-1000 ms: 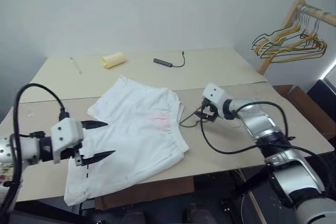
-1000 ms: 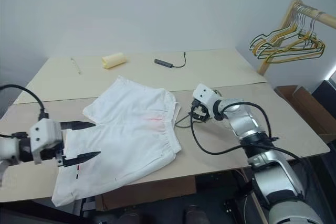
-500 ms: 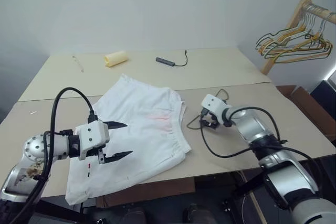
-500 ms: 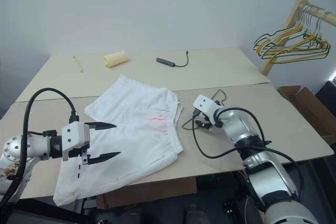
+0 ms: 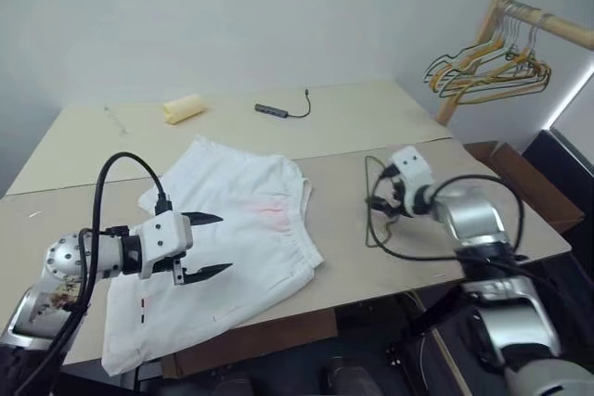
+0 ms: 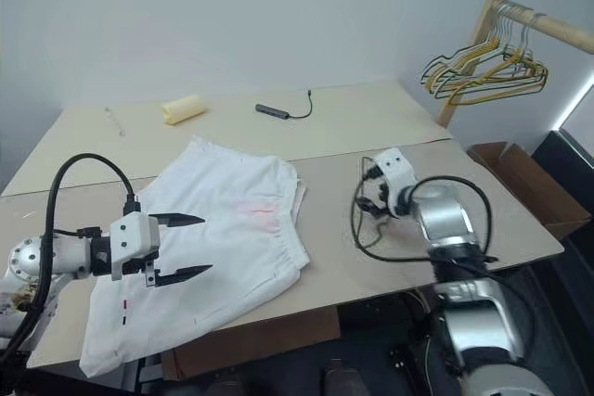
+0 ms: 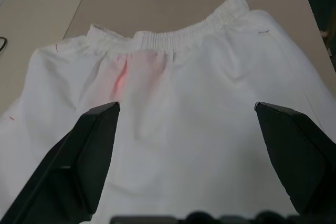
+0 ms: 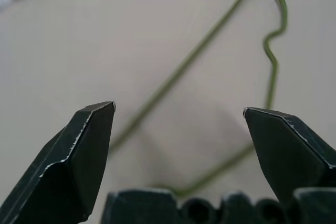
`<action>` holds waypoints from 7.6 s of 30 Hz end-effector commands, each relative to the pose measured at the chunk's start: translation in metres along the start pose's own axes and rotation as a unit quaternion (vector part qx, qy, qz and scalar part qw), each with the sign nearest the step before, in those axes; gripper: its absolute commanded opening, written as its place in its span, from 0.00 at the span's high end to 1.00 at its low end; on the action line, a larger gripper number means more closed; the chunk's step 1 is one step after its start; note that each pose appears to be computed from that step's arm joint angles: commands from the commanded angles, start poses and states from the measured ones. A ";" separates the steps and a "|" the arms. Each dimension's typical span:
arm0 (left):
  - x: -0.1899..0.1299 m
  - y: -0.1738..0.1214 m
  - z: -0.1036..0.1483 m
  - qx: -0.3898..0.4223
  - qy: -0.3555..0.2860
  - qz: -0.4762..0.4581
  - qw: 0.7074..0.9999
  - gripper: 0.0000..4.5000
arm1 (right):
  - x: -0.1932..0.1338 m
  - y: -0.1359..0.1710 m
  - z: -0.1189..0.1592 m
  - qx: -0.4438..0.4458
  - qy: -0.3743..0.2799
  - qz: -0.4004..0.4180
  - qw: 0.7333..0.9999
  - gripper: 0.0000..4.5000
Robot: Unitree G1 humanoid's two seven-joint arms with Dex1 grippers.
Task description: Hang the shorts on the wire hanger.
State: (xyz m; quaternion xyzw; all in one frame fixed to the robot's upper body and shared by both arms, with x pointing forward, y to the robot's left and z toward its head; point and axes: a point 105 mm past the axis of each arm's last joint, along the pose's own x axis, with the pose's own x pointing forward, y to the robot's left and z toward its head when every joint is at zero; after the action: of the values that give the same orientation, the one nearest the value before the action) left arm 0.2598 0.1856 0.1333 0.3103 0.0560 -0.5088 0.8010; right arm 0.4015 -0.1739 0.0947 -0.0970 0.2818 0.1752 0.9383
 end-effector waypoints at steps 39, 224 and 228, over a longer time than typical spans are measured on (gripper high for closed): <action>0.038 0.069 0.052 -0.279 -0.198 0.178 0.923 0.00 | -0.009 0.022 0.050 -0.051 -0.175 -0.093 0.979 1.00; 0.011 0.010 -0.015 -0.158 -0.044 0.025 0.986 0.01 | -0.064 0.033 -0.058 0.269 0.232 0.447 0.821 1.00; 0.010 0.009 -0.016 -0.159 -0.045 0.031 0.986 0.01 | -0.059 0.038 -0.058 0.248 0.247 0.448 0.823 1.00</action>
State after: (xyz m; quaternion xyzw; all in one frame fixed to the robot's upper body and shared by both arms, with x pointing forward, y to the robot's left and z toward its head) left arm 0.2759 0.1905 0.1112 0.1469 0.1120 -0.4839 0.8554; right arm 0.3065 -0.1793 0.0625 0.2393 0.5707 0.4354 0.6538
